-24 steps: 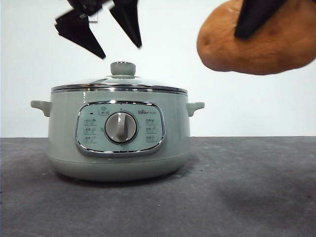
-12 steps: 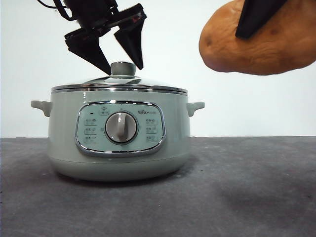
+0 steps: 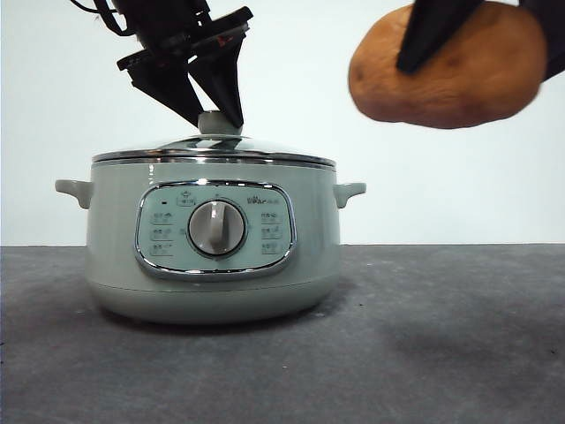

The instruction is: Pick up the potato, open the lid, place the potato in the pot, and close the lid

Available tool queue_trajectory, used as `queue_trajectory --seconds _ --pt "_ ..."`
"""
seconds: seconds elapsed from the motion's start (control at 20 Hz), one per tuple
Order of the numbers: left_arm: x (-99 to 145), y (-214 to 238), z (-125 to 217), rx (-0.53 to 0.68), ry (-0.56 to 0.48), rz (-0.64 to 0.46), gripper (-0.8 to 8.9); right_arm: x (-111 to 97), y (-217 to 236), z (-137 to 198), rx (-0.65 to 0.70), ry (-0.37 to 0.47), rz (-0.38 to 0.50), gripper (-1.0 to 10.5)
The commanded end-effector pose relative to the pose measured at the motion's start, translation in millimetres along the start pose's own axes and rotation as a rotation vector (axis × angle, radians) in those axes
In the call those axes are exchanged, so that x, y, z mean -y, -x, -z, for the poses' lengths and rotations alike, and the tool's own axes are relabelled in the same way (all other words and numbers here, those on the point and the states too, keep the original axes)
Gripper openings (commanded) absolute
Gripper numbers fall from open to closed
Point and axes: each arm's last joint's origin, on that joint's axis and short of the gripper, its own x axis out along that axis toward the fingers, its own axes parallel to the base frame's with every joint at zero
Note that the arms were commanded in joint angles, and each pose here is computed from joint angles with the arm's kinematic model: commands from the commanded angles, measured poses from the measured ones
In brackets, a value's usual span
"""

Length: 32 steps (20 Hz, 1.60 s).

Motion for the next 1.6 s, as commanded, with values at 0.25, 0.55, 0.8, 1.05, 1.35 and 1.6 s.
queue_trajectory --seconds 0.25,0.55,0.8,1.05,1.35,1.6 --pt "-13.0 42.3 -12.6 0.143 0.003 -0.063 -0.09 -12.8 -4.1 -40.1 0.026 -0.026 -0.003 0.0" --pt "-43.7 69.9 -7.4 0.185 0.048 -0.154 -0.09 -29.1 -16.8 -105.6 0.023 0.033 0.017 0.0" --pt "-81.2 77.9 4.3 0.156 0.136 -0.246 -0.09 -21.5 -56.2 -156.7 -0.012 0.030 0.066 0.0" --pt "-115.0 87.7 15.8 0.155 0.225 -0.334 -0.09 -1.9 -107.3 -194.9 -0.068 0.021 0.117 0.0" --pt "-140.1 97.5 26.9 0.154 0.299 -0.403 -0.09 7.2 -170.7 -215.4 -0.156 0.049 0.131 0.0" --pt "-147.5 100.6 31.2 0.150 0.319 -0.421 -0.09 14.8 -214.7 -201.7 -0.260 0.065 0.146 0.0"
